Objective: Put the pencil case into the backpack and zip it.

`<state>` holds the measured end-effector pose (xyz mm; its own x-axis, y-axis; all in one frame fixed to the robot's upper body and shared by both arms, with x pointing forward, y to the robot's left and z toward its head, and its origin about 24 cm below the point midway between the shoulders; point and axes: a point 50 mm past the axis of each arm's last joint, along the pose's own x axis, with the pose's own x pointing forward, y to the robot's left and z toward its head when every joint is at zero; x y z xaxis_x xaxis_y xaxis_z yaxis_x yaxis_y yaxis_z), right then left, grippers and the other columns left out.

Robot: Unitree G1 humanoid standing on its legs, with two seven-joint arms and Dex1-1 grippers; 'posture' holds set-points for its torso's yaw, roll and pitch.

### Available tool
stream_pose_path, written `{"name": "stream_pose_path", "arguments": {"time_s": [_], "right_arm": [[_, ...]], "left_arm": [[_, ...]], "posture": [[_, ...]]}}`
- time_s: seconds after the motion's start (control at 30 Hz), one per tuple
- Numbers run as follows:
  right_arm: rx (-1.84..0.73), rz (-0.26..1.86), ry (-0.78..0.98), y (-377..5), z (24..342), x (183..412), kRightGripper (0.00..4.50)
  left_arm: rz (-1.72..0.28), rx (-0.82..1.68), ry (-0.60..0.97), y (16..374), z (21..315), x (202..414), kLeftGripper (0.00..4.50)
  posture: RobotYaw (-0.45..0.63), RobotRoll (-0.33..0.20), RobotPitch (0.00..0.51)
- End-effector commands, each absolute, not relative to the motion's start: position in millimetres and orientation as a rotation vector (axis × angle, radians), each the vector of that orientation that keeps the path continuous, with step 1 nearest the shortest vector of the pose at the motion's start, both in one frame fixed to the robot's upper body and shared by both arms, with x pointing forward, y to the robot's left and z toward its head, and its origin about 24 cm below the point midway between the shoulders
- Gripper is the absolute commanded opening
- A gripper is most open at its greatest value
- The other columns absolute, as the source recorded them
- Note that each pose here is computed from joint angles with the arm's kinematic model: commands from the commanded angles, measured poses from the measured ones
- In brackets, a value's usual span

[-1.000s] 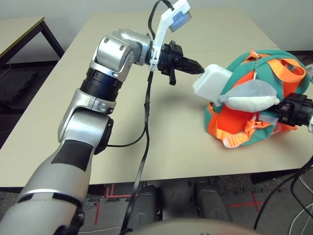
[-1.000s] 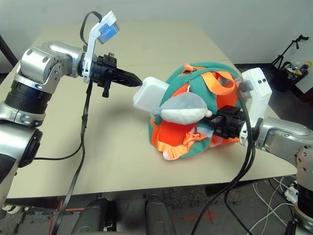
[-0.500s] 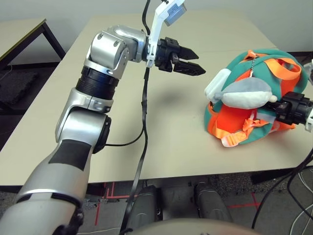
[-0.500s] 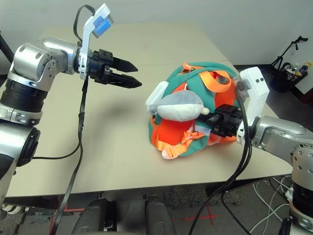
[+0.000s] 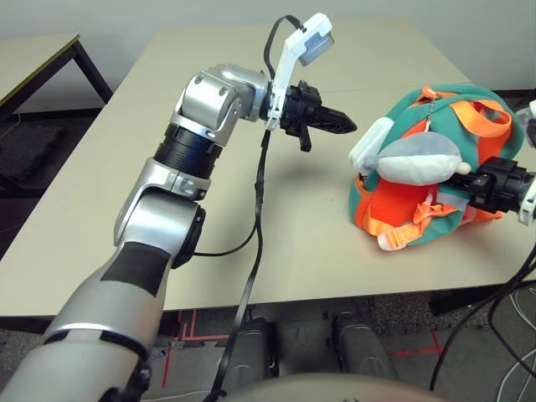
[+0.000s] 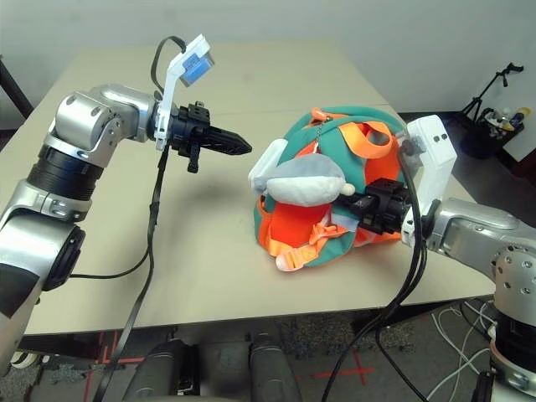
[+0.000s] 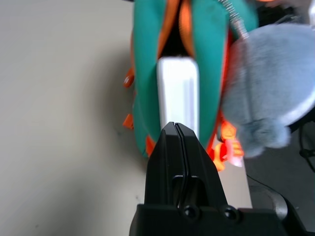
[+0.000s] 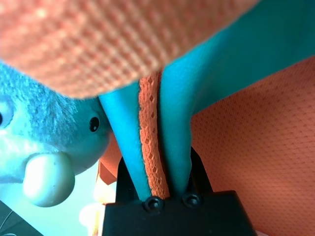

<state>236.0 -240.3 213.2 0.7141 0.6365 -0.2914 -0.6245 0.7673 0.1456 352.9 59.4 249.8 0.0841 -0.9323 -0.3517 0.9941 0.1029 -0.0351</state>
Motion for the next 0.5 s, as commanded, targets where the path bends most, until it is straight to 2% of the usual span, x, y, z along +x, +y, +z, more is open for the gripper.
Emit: {"name": "stream_pose_path", "arguments": {"time_s": [0.03, 0.5], "right_arm": [[0.037, 0.717, 0.349, -235.8, 209.4, 233.3, 0.14], [0.044, 0.706, 0.352, -236.9, 206.3, 231.7, 0.14]], "left_arm": [[-1.461, 0.250, 0.324, 55.8, 247.3, 354.4, 0.00], [-1.512, 0.245, 0.321, 45.3, 247.6, 349.5, 0.00]], "posture": [[-0.07, 0.000, 0.052], [-0.08, 0.000, 0.058]]}}
